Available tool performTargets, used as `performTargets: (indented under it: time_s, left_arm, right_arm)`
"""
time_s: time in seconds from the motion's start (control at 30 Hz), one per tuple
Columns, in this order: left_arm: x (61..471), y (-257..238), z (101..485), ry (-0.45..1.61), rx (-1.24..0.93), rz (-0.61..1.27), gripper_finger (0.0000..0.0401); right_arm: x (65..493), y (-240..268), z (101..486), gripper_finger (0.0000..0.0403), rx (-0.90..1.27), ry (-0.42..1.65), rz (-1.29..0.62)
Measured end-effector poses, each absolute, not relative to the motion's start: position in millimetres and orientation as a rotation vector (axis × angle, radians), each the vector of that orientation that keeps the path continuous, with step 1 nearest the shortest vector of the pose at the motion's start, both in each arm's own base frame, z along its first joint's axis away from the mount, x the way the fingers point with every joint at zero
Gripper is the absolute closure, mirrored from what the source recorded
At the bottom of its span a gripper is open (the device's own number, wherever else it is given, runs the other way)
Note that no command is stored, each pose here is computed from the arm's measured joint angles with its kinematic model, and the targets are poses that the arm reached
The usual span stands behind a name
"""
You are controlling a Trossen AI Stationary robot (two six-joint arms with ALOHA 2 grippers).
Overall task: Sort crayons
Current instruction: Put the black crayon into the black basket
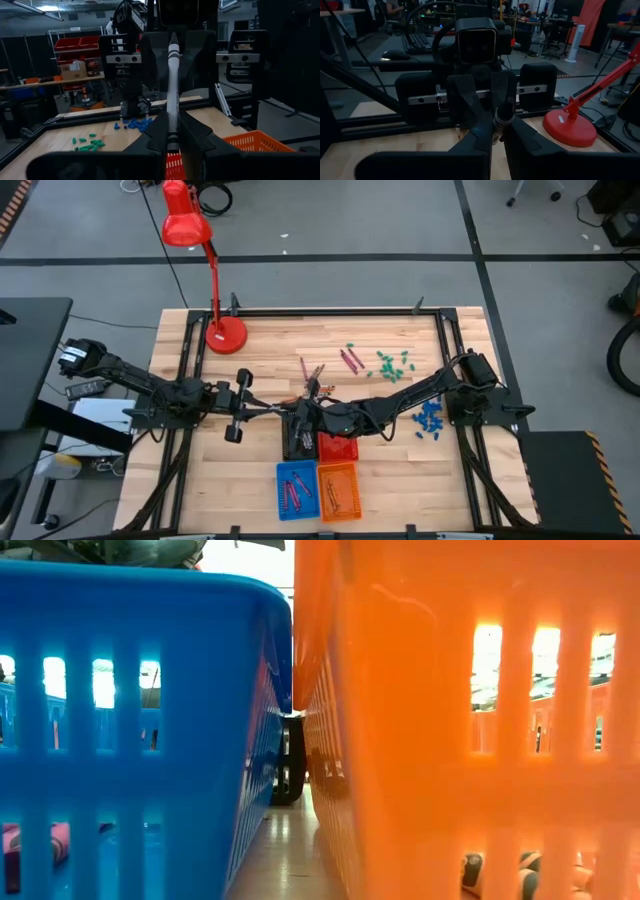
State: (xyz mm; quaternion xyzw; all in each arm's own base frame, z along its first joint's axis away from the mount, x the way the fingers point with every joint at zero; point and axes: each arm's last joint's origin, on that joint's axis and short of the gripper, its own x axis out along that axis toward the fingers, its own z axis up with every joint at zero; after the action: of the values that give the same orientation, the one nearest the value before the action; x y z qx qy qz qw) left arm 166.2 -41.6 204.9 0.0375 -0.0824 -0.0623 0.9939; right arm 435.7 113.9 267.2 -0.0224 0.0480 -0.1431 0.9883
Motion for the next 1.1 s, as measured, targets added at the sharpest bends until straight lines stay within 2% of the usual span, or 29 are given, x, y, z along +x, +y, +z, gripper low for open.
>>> performTargets:
  time_s: [0.1, 0.37, 0.47, 0.8, 1.1]
  left_arm:
    - [166.4, -41.0, 204.2, -0.157, 0.074, -0.105, 0.0351]
    - [167.1, -40.5, 199.8, -0.11, 0.092, -0.086, 0.0253]
    - [167.5, -40.6, 195.3, -0.064, 0.103, -0.089, 0.0232]
    - [167.6, -40.4, 185.7, 0.032, 0.128, -0.093, 0.0225]
    - [164.5, -39.5, 164.4, 0.257, 0.07, -0.091, 0.0225]
  right_arm:
    - [435.6, 113.9, 266.6, 0.0362, -0.047, 0.103, -0.288]
    - [434.9, 113.4, 261.2, 0.0361, -0.02, 0.149, -0.296]
    - [433.3, 112.9, 254.0, 0.036, 0.012, 0.212, -0.304]
    - [427.1, 111.9, 235.6, 0.036, 0.162, 0.375, -0.321]
    - [423.6, 113.3, 227.1, 0.0359, 0.294, 0.476, -0.259]
